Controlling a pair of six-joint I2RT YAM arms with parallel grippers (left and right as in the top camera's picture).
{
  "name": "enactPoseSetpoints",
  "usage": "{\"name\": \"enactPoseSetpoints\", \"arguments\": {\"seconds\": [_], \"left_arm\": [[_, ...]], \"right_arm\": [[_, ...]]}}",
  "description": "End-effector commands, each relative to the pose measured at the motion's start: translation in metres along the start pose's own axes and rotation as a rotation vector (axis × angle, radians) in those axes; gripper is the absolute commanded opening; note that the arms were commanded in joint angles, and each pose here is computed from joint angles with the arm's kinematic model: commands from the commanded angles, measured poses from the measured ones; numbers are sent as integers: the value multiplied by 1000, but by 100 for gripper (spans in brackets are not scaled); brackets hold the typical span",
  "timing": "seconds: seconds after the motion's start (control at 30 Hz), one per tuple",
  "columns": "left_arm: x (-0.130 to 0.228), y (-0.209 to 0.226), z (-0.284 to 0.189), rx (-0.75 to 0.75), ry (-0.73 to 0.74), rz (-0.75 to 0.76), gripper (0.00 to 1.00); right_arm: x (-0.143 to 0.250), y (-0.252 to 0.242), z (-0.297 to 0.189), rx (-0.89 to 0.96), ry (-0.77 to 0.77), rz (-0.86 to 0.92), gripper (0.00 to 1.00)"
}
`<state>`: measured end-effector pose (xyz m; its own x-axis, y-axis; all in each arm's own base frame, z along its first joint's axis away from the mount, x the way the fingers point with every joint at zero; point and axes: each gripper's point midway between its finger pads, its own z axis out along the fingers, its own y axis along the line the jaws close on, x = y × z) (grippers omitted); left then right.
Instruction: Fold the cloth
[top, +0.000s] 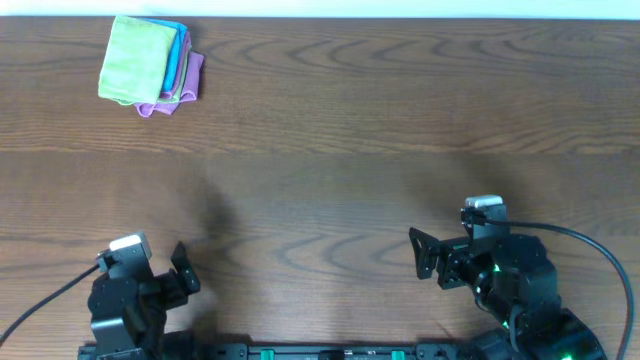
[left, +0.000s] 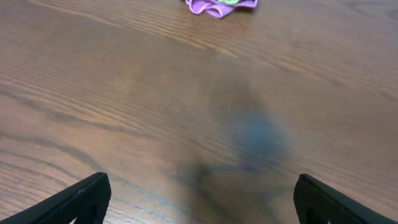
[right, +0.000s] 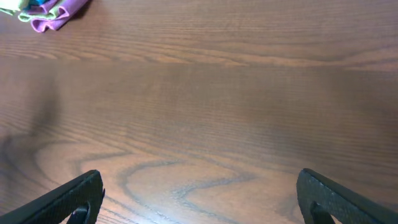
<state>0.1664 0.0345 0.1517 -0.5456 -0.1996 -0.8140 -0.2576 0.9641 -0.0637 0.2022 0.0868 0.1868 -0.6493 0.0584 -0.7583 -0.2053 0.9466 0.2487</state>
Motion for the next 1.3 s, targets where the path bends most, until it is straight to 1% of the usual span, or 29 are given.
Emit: {"name": "enactPoseSetpoints", "arguments": {"seconds": [0.0,0.2,0.33,0.53,0.8,1.27], "left_arm": [[6,-1,3,10,-18,39,95],[20,-3,9,27,-28,86,95],[32,-6,14,45,-2,106,95],[42,-7,17,56,32,187,95],[61,-6,27,58,92,196,95],[71,-5,26,57,131,197,95]], "right_arm": [[0,-3,0,11,-6,21,99],[0,-3,0,11,-6,21,99],[0,-3,0,11,-6,21,99],[0,-3,0,11,-6,21,99],[0,-3,0,11,-6,21,99],[0,-3,0,11,-6,21,99]]}}
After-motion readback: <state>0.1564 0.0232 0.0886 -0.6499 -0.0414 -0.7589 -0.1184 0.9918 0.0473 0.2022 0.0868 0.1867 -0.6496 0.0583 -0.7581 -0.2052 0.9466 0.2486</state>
